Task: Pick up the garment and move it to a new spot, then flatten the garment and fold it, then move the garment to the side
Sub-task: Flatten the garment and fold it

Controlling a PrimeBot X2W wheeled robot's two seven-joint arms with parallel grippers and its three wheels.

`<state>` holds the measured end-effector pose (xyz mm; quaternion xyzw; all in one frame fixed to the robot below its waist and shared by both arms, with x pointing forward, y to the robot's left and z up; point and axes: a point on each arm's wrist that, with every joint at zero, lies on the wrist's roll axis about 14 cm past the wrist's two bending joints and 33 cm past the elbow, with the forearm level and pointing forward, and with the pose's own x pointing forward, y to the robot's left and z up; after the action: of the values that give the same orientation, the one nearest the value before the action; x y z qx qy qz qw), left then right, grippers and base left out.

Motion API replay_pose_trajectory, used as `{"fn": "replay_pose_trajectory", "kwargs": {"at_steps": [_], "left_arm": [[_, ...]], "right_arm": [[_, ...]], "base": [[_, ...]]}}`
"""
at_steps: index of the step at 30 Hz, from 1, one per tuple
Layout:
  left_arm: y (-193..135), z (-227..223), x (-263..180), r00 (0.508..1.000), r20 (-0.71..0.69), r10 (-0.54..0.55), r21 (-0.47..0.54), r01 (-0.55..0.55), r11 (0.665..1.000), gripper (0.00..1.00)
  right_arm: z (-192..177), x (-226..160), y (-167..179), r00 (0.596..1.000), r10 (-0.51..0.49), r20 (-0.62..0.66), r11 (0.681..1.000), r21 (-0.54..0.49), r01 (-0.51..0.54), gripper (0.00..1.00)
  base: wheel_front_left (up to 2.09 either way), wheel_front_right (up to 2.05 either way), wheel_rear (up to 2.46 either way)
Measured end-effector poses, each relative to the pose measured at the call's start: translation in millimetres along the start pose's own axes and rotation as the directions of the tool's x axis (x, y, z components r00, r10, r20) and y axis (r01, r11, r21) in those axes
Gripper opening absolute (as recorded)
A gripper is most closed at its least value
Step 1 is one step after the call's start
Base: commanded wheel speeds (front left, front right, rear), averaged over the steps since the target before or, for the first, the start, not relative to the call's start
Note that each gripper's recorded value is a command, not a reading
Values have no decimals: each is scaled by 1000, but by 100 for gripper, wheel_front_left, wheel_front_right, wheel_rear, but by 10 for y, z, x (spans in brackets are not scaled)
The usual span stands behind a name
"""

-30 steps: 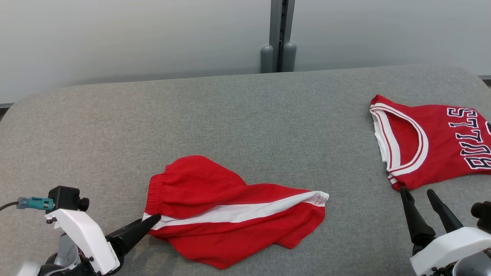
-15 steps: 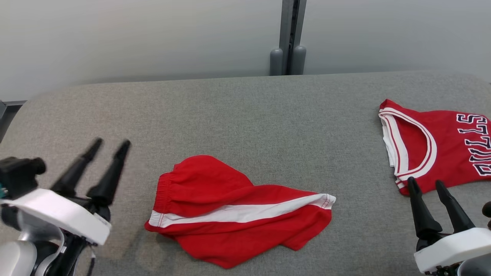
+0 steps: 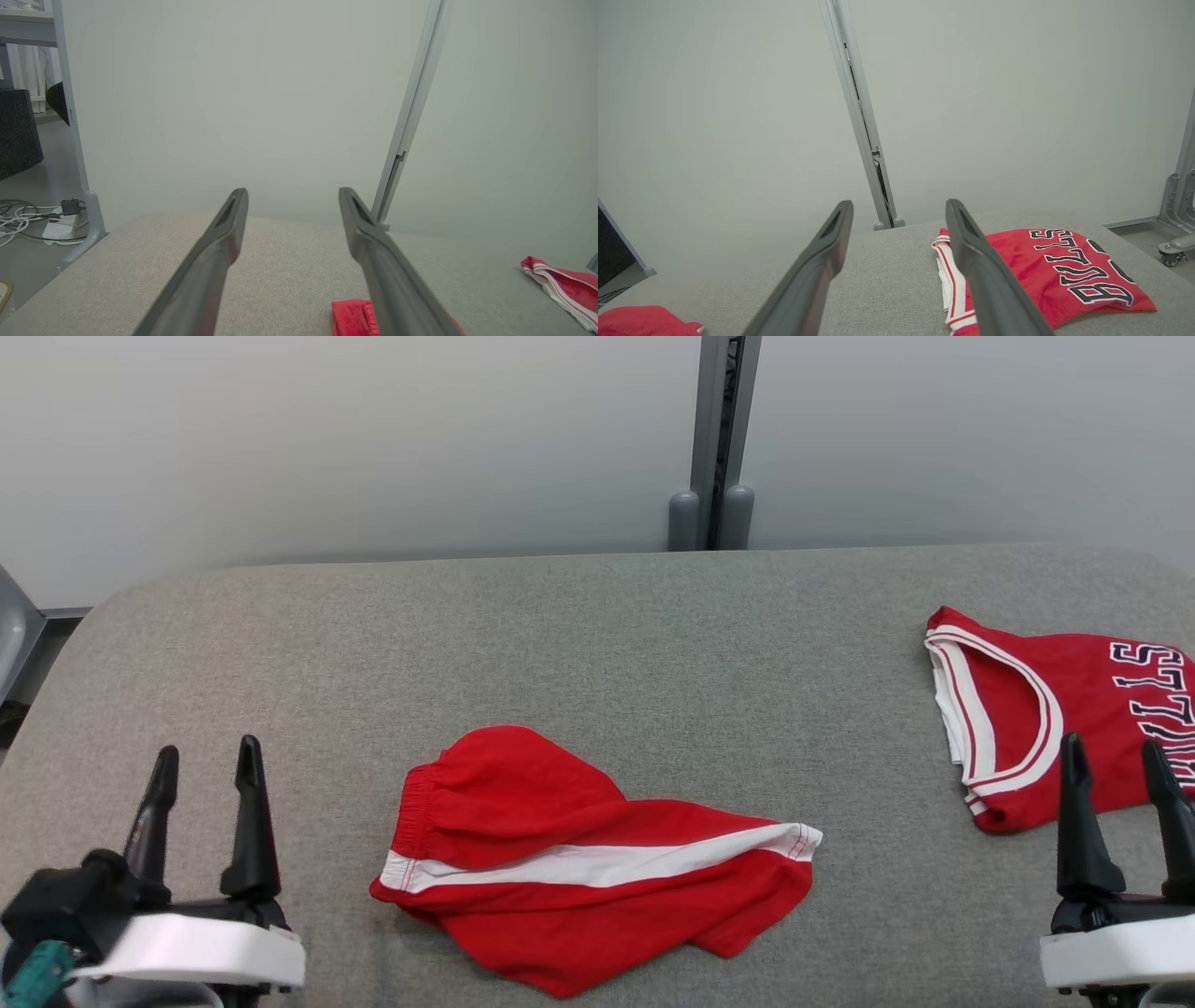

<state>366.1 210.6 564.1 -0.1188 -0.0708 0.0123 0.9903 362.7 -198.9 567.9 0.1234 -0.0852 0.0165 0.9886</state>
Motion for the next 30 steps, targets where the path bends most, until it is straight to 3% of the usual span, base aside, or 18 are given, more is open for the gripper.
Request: {"fn": "replay_pose_trajectory", "kwargs": {"at_steps": [9, 30], "left_arm": [[-52, -361, -189, 998, -60, 7, 19, -6, 1000, 100], [-90, -356, -193, 998, -53, -17, 32, 19, 999, 100]], "right_arm": [[-218, -224, -3, 1000, 4, -24, 1000, -23, -4, 100], [-206, -200, 20, 1000, 13, -21, 1000, -24, -14, 100]], "base": [[0, 0, 0], [0, 0, 0]]}}
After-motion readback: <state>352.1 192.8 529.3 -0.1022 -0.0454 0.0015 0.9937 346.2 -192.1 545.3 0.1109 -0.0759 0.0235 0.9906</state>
